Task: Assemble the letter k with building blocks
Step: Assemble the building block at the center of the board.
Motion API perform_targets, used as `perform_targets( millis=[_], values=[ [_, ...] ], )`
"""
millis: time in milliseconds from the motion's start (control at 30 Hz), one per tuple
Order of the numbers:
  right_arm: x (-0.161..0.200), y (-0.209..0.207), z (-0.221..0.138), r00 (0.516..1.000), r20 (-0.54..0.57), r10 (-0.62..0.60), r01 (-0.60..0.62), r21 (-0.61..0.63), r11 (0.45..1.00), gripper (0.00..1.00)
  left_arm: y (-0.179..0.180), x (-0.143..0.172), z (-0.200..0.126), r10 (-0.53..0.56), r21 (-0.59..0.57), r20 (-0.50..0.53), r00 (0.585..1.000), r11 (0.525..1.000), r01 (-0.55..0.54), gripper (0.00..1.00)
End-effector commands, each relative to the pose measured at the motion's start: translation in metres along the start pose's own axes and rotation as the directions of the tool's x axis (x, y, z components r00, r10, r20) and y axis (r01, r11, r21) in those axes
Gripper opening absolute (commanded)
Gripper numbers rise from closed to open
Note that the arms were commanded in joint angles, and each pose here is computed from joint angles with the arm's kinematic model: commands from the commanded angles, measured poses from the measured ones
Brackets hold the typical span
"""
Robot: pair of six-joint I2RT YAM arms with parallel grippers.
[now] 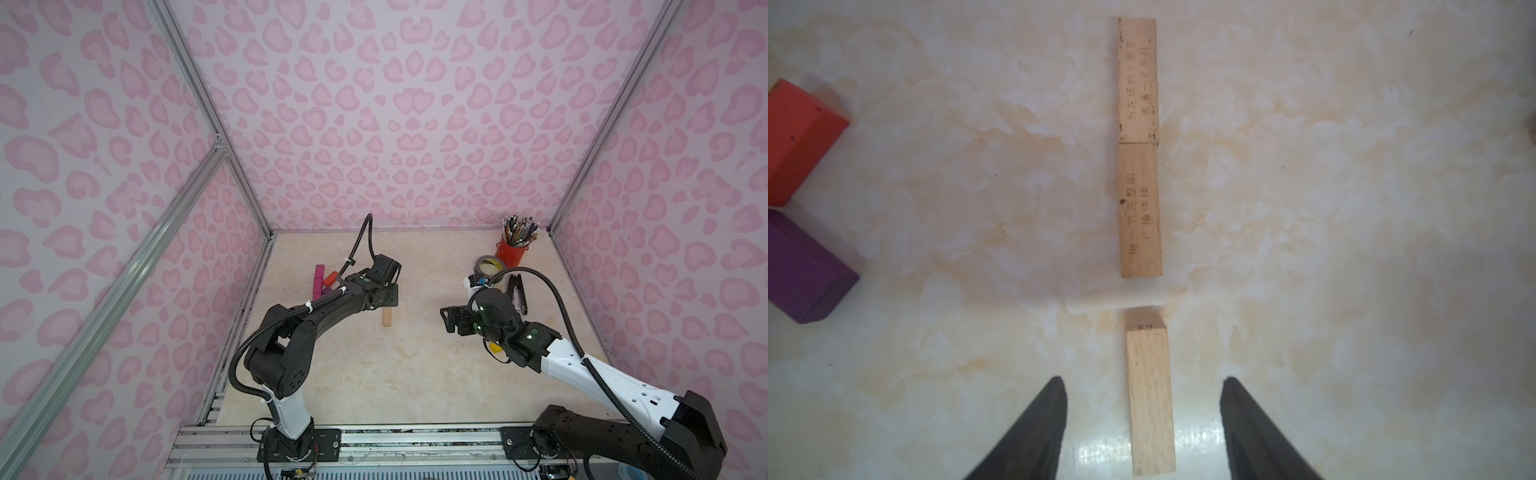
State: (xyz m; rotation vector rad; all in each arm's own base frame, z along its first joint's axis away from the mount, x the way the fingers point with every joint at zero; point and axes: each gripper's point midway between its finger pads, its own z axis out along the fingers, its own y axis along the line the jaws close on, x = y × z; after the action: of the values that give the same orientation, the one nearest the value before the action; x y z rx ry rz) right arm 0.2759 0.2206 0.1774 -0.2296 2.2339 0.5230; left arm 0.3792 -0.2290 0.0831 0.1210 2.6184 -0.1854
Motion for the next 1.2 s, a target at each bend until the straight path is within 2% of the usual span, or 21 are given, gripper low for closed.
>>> perform_targets(
  millis=[0,200,367,433,533,1167],
  values=[
    [0.001,0.004,0.002,1.0,-0.003,-0.015,0.015,-0.026,1.0,0.97,0.006,0.008,0.01,-0.006,-0.051,-0.049,0.999,0.999,0.004,0.61],
    [0.004,0.0,0.007,1.0,-0.017,-0.014,0.014,-0.015,1.0,0.97,-0.004,0.022,0.031,-0.017,-0.023,-0.125,0.992,1.0,0.014,0.55],
    [0.006,-0.002,0.008,1.0,-0.024,-0.006,0.006,-0.01,1.0,0.97,0.002,0.036,0.045,-0.008,-0.067,-0.175,0.985,0.998,-0.004,0.49],
    [0.007,-0.002,0.009,1.0,-0.027,-0.006,0.006,-0.01,1.0,0.96,-0.002,0.026,0.046,-0.011,-0.064,-0.157,0.987,0.998,0.001,0.47],
    [0.008,-0.003,0.009,1.0,-0.03,-0.005,0.005,-0.009,1.0,0.96,0.001,0.027,0.051,-0.017,-0.085,-0.163,0.987,0.996,0.003,0.42],
    [0.011,-0.007,0.014,0.999,-0.04,0.004,-0.004,0.001,1.0,0.96,0.005,0.032,0.052,-0.049,-0.108,-0.182,0.982,0.994,0.03,0.24]
  ],
)
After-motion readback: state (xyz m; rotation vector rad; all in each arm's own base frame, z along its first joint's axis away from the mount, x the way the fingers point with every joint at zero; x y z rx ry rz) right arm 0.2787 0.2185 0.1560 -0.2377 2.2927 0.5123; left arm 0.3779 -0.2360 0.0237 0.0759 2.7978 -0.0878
